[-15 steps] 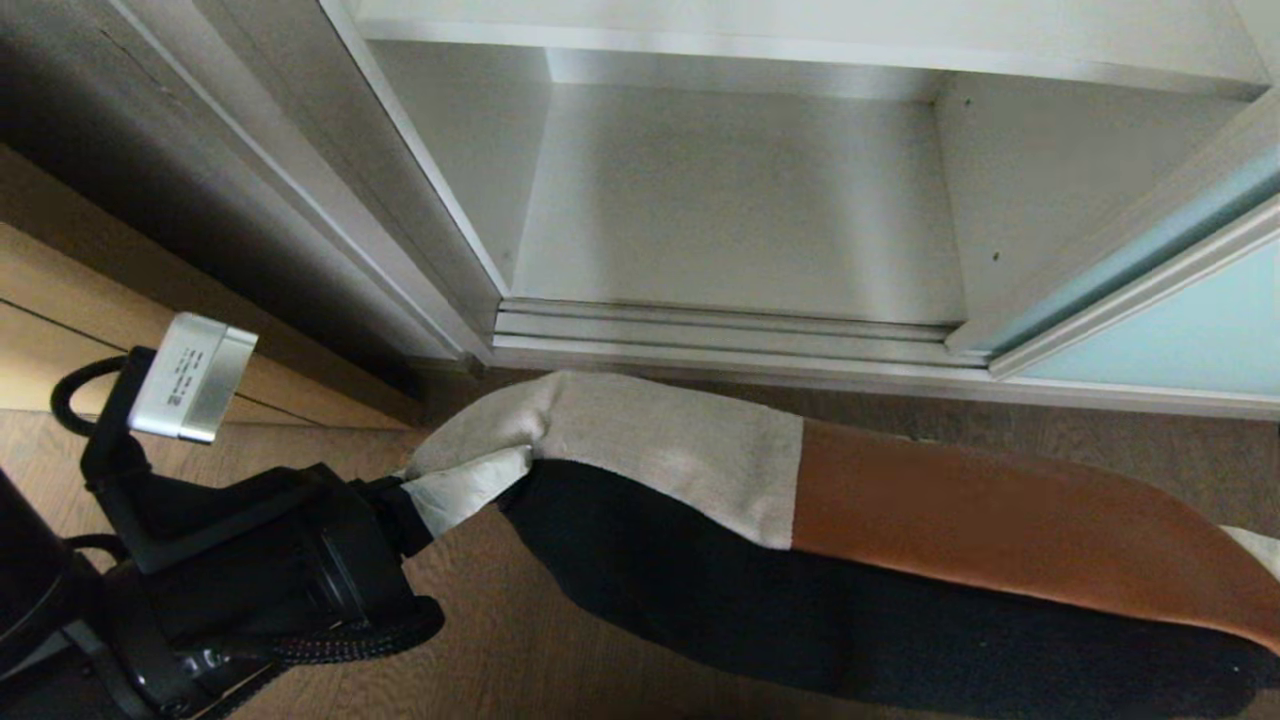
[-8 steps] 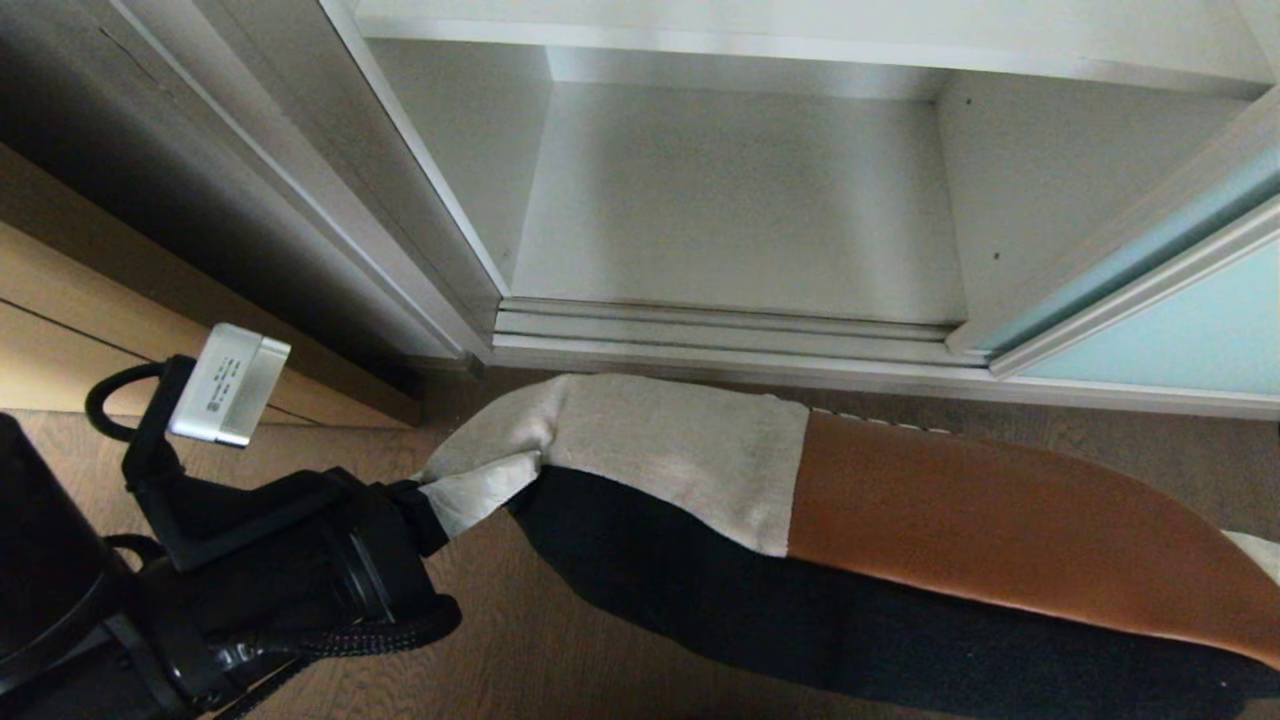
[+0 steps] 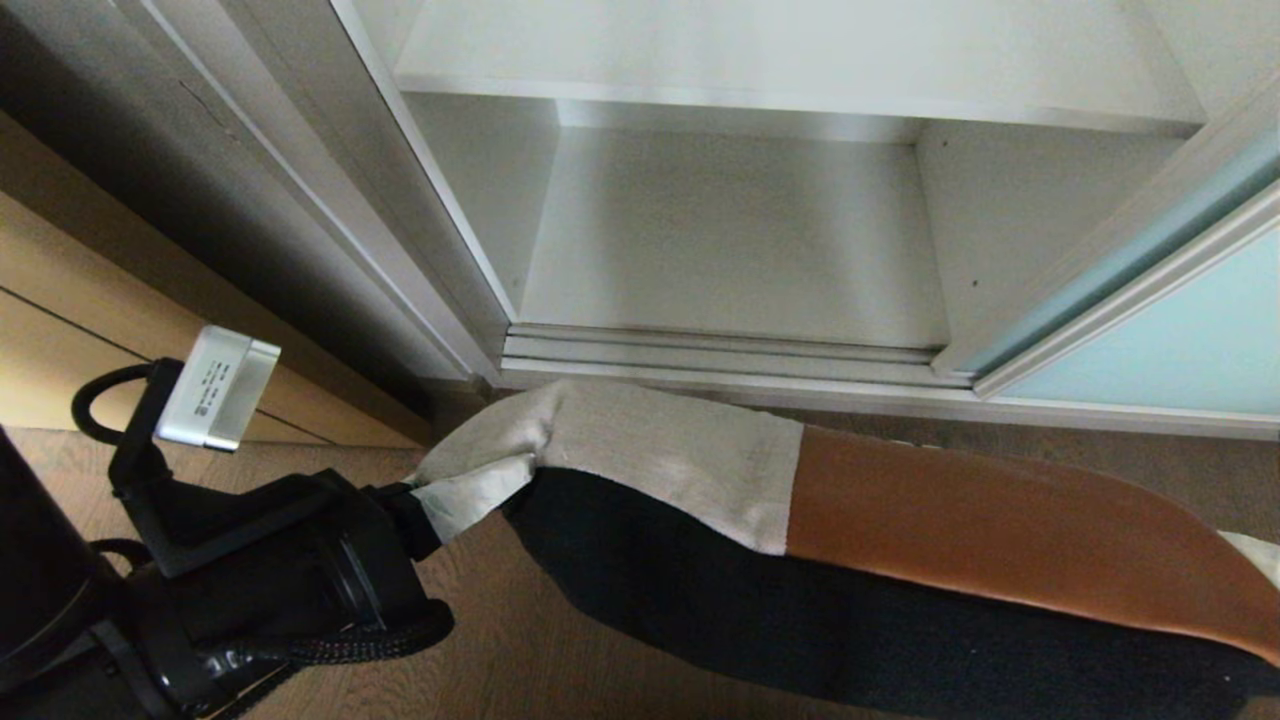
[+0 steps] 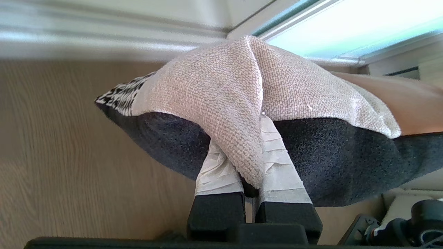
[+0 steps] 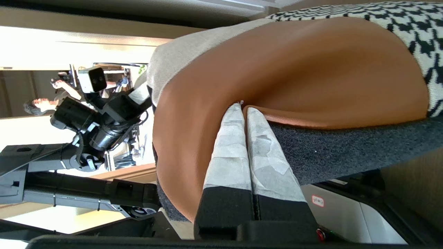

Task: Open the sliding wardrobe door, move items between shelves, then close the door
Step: Place the pillow on the higher shelf

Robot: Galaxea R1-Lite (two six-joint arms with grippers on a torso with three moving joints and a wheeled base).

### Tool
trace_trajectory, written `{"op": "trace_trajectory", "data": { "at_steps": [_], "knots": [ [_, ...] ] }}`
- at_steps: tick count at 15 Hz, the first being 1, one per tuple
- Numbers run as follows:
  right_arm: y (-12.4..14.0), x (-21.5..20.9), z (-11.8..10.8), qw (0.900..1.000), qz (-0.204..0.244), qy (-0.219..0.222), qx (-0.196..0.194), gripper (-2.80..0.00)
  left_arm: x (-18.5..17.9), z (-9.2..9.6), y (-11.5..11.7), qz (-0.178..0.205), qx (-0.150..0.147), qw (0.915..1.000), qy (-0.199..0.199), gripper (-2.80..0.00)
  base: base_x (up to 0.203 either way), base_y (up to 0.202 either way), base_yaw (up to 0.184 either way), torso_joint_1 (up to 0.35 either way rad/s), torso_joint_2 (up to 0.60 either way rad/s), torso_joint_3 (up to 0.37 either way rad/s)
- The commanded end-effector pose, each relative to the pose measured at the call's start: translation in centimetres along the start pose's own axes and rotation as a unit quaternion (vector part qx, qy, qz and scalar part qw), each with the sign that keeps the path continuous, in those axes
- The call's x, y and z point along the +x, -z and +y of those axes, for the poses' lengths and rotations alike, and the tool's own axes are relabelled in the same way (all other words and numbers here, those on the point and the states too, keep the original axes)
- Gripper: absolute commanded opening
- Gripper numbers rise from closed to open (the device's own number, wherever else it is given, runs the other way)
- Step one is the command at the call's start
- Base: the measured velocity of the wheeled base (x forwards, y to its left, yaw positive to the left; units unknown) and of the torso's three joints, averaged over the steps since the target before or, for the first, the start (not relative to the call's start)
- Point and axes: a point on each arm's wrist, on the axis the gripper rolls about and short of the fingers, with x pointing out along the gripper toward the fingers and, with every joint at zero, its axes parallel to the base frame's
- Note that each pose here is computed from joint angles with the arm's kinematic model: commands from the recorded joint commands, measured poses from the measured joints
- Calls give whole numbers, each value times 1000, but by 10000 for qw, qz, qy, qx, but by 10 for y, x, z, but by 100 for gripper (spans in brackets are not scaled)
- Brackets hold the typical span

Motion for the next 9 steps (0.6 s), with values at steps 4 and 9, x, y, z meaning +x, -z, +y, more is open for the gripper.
{"op": "trace_trajectory", "data": {
  "at_steps": [4, 9],
  "knots": [
    [0, 0, 0, 10000, -1, -5, 18, -280, -6, -3, -5, -156, 9, 9999, 57, -280, 0, 0, 0, 4, 0, 203],
    [1, -2, 1, 10000, -39, -12, -3, -280, -5, -3, -7, -187, 12, 9998, 60, -280, 0, 0, 0, 2, 0, 203]
  ]
}}
